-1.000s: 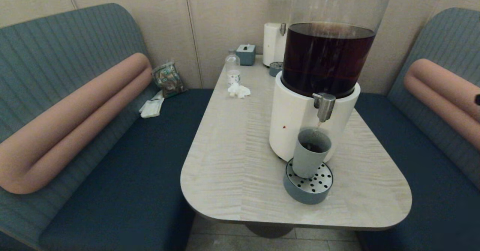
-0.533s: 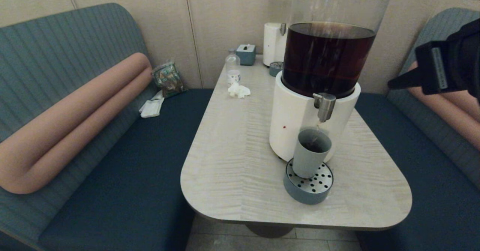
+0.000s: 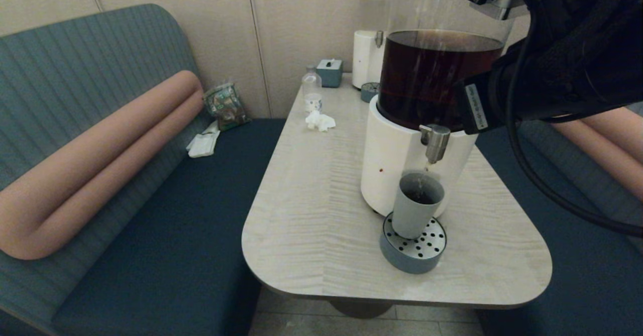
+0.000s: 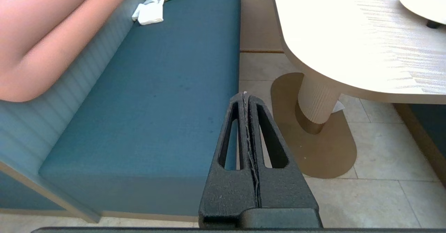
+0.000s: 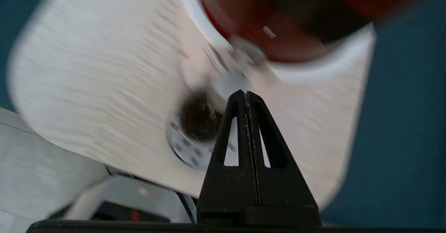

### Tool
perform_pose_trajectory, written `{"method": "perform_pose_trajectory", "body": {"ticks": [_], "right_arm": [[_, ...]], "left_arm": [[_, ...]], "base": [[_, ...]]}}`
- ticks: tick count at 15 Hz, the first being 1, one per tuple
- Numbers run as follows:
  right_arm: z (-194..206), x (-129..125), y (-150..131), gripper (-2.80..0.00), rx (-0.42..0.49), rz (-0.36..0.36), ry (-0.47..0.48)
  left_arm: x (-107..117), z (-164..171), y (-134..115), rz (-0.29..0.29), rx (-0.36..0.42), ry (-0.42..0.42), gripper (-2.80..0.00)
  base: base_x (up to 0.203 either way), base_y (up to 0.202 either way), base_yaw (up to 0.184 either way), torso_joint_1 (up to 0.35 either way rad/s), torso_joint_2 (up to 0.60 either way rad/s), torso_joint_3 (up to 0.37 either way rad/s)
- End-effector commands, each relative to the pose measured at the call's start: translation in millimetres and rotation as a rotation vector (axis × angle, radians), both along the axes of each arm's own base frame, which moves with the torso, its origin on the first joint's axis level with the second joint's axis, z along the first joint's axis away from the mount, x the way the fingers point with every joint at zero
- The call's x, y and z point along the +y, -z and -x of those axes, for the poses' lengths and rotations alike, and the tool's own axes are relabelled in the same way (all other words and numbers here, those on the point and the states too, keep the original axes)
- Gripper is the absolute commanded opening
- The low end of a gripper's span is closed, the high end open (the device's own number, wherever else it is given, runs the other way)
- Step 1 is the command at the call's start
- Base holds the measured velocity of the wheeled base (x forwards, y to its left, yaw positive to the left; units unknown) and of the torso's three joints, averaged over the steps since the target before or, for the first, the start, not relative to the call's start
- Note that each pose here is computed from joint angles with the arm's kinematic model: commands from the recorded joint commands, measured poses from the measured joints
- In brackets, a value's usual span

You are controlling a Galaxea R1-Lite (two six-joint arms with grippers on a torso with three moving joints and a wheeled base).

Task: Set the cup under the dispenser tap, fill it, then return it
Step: Turn off the faucet

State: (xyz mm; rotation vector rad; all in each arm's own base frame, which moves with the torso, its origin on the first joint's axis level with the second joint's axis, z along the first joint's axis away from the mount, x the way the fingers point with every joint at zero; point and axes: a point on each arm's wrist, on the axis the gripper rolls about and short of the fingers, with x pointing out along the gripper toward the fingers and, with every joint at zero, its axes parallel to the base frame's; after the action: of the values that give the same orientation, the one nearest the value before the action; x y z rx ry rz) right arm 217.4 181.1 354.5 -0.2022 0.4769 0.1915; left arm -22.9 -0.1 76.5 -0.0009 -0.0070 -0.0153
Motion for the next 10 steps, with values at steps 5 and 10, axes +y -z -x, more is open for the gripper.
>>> {"method": "perform_pose_trajectory", "body": {"ticks": [5, 10], "right_arm": [[-18, 18, 14, -2.8, 0.021, 0.001, -0.058], [-30, 26, 24, -2.8, 0.027, 0.039, -0.062]], "left_arm": [[0, 0, 0, 0.001, -0.001, 0.002, -2.8], [0, 0, 0, 0.001, -0.001, 0.0, -2.8]], "base": [[0.0, 0.0, 0.0, 0.0, 0.0, 0.0], [0.0, 0.0, 0.0, 0.0, 0.0, 0.0]]}}
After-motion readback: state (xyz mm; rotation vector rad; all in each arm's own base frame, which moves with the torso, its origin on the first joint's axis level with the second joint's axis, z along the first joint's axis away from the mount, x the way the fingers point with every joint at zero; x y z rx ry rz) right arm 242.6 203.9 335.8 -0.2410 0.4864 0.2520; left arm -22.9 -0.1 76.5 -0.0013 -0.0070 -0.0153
